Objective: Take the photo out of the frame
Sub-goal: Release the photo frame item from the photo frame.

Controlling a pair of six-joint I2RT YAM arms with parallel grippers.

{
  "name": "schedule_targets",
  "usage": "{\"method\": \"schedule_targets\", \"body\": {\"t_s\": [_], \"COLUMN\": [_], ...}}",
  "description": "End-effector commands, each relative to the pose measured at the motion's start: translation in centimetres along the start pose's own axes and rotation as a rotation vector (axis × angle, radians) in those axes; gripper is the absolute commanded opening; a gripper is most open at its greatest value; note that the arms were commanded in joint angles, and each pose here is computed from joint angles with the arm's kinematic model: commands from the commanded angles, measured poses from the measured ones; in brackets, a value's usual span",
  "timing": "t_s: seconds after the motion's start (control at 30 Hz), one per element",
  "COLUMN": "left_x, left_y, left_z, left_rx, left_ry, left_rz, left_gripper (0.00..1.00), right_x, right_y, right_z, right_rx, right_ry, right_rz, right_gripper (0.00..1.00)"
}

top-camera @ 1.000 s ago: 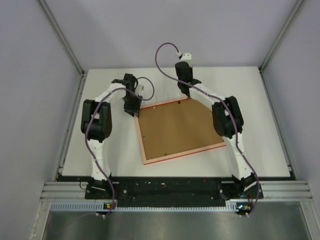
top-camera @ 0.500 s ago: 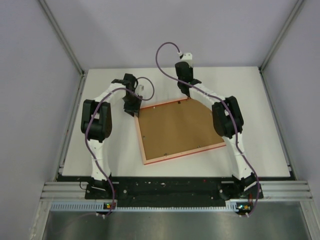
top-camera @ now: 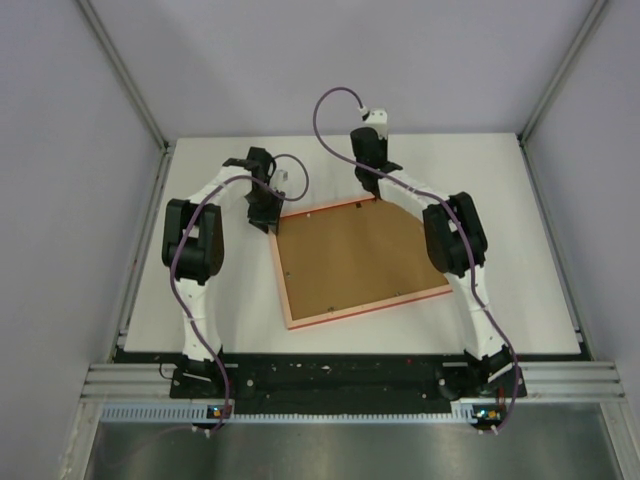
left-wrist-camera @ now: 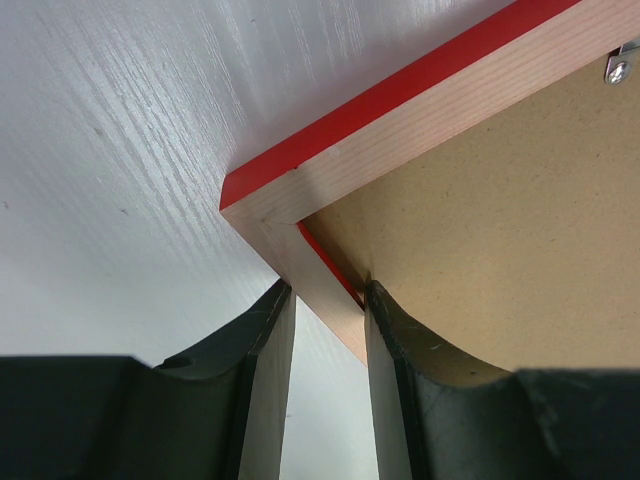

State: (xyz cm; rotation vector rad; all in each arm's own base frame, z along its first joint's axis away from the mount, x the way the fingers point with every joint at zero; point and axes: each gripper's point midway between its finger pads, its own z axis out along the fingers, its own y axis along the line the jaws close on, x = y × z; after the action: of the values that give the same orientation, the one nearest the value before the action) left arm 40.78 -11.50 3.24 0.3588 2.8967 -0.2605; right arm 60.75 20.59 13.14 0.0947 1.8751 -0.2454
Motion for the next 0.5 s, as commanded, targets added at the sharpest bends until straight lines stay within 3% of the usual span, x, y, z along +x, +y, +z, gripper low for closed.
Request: {"method": "schedule_targets", "body": {"t_s": [0.0,0.47], "left_x": [-0.3,-0.4], "left_y": [-0.8,-1.1], "left_z": [0.2,0.1], "left_rx": [0.031,0.044], "left_ry": [-0.006,-0.009], "left_rz": [0.022,0.024], "left_gripper": [0.38,0.38], "right_x": [-1.8,-2.0], "right_y": [-0.7,1.3], "right_z": [-0.6,-1.2], "right_rx": [0.019,-0.042], "right_ry": [-0.040,-0.043], "right_rz": [0.063,0.085], "right_gripper": [0.00,0.00]}}
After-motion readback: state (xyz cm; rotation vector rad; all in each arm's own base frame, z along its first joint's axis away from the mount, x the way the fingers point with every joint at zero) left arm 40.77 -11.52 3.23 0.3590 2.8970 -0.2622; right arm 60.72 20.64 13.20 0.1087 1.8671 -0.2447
